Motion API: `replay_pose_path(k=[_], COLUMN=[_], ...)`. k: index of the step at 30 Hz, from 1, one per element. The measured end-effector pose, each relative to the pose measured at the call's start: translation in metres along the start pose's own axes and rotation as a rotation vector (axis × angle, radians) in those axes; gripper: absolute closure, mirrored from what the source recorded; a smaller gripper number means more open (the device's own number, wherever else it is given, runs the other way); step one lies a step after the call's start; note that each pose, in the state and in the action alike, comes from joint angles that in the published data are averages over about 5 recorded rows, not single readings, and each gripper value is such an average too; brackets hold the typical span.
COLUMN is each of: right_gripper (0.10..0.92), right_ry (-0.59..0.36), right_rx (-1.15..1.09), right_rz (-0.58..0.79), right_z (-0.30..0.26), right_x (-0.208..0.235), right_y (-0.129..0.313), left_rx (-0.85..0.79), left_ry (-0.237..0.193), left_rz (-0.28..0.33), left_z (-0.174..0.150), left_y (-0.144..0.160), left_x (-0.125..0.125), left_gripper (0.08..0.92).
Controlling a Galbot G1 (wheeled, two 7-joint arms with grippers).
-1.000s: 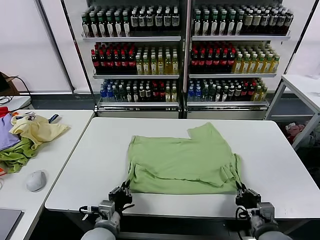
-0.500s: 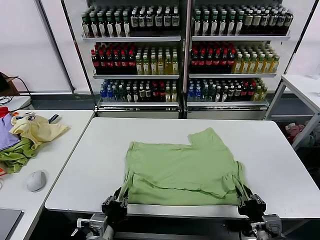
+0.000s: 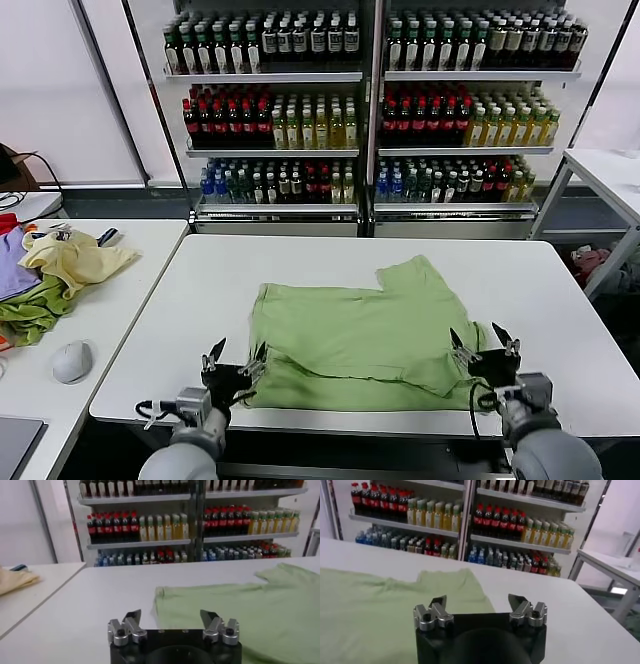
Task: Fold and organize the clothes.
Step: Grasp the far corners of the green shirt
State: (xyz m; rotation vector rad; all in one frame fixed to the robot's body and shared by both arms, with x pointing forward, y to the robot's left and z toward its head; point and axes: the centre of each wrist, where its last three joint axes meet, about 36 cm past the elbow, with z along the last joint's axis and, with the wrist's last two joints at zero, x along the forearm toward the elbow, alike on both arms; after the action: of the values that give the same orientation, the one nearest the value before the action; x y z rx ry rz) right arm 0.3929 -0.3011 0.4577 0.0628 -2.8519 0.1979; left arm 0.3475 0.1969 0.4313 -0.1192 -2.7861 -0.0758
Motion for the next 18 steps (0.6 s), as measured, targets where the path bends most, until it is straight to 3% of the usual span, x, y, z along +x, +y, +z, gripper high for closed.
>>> replay_pose_path(k=[8,18], right_gripper=[0.200,0.200], right_ry=[0.020,0.079], right_rx=[-0.021,-0.010], right_rz=[-0.014,-0.006], right_z=[-0.020,-0.047], right_x=[-0.090,-0.186], right_y=[-0.002,0.002], left_rx=[-0.010,-0.044], left_ry=[-0.003,0.047], left_rz=[-0.013,-0.064], left_z=[-0.016,-0.033], left_y=[-0.003,-0.003], left_x=[-0.075,-0.161], left_gripper=[0.177,0.177])
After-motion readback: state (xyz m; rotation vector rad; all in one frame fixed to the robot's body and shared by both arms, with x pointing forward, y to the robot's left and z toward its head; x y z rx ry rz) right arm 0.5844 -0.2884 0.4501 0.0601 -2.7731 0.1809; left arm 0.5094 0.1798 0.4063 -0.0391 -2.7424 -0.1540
